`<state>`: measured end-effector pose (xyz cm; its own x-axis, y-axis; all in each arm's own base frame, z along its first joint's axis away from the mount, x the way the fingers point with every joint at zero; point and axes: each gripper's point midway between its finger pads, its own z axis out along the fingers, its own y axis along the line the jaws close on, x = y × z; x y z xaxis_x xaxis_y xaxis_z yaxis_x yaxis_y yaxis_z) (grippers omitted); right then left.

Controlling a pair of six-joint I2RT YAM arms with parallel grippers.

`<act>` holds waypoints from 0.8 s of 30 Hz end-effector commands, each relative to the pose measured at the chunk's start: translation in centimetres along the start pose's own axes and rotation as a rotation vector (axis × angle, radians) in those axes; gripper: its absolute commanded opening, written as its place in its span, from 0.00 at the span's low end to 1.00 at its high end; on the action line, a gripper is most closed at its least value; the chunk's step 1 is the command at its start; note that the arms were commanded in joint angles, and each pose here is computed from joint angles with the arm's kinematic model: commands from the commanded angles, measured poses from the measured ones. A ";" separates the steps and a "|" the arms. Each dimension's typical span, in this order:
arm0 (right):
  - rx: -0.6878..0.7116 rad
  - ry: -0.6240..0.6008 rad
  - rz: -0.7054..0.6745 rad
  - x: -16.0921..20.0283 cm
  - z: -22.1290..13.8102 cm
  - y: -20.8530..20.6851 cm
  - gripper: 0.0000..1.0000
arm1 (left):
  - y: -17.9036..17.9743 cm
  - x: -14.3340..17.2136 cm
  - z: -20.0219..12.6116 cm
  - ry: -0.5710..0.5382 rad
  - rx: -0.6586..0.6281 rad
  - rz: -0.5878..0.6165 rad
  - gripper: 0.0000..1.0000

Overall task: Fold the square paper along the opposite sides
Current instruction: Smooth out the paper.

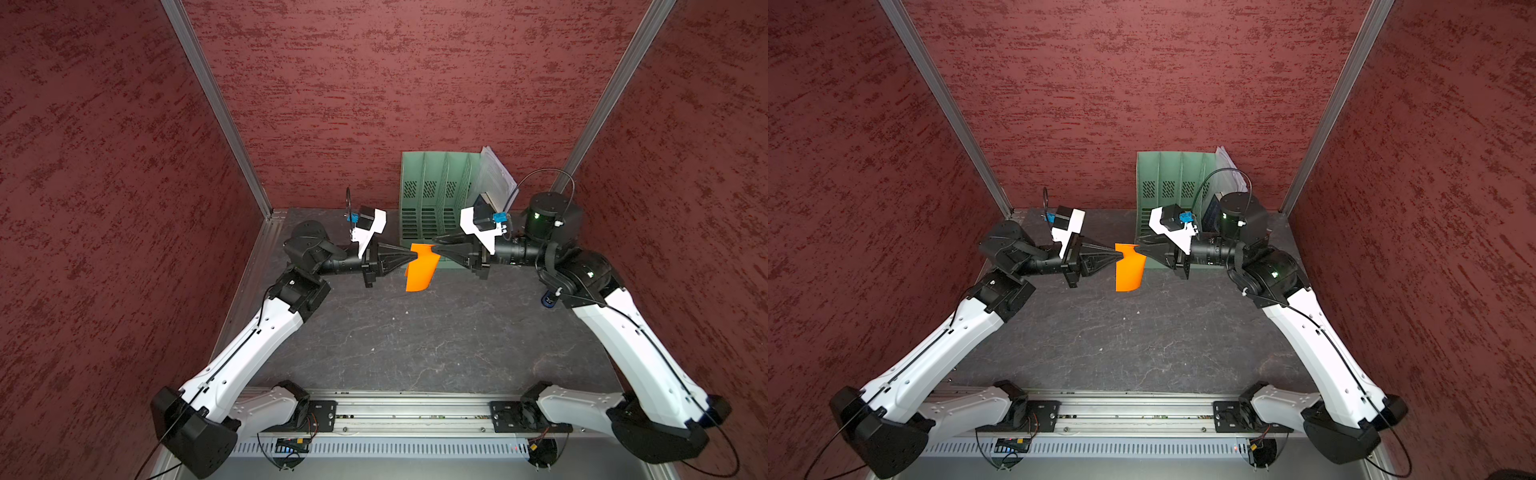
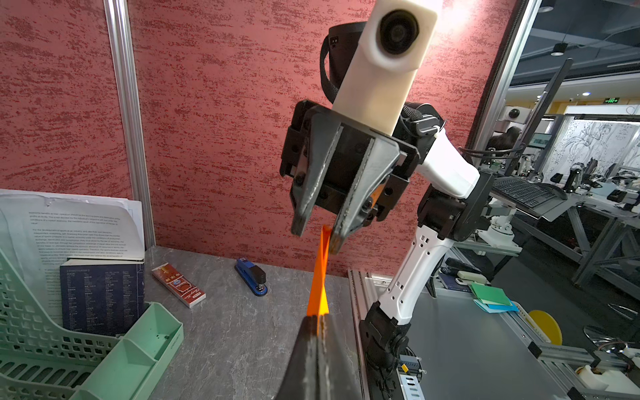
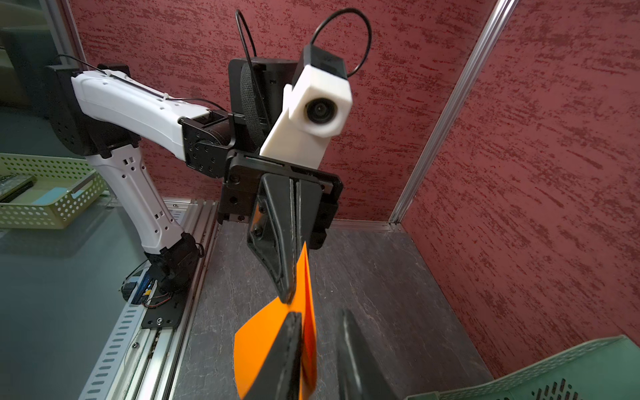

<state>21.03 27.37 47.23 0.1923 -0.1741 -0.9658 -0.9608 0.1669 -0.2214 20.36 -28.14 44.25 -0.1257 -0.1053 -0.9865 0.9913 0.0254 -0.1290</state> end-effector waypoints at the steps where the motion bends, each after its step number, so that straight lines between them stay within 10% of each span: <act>1: 0.001 -0.002 -0.002 0.0 0.0 -0.2 0.17 | -1.2 -1.5 -0.3 -0.022 0.013 0.056 0.00; 12: 0.010 -0.006 0.000 -0.1 -0.1 -0.3 0.00 | -1.3 -1.4 -0.5 -0.015 0.001 0.060 0.00; 17: 0.006 0.007 0.017 0.7 0.0 -0.1 0.48 | -1.7 -2.2 -0.7 -0.034 -0.005 0.091 0.00; 24: -0.020 0.014 0.029 1.4 0.0 0.6 0.45 | -2.6 -3.5 -1.0 -0.057 0.008 0.133 0.00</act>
<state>21.43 27.63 45.01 0.1414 -0.2011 -0.9693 -0.9716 0.1593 -0.1748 19.03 -27.31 46.02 -0.0561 -0.1284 -0.9901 0.9976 0.0342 -0.0609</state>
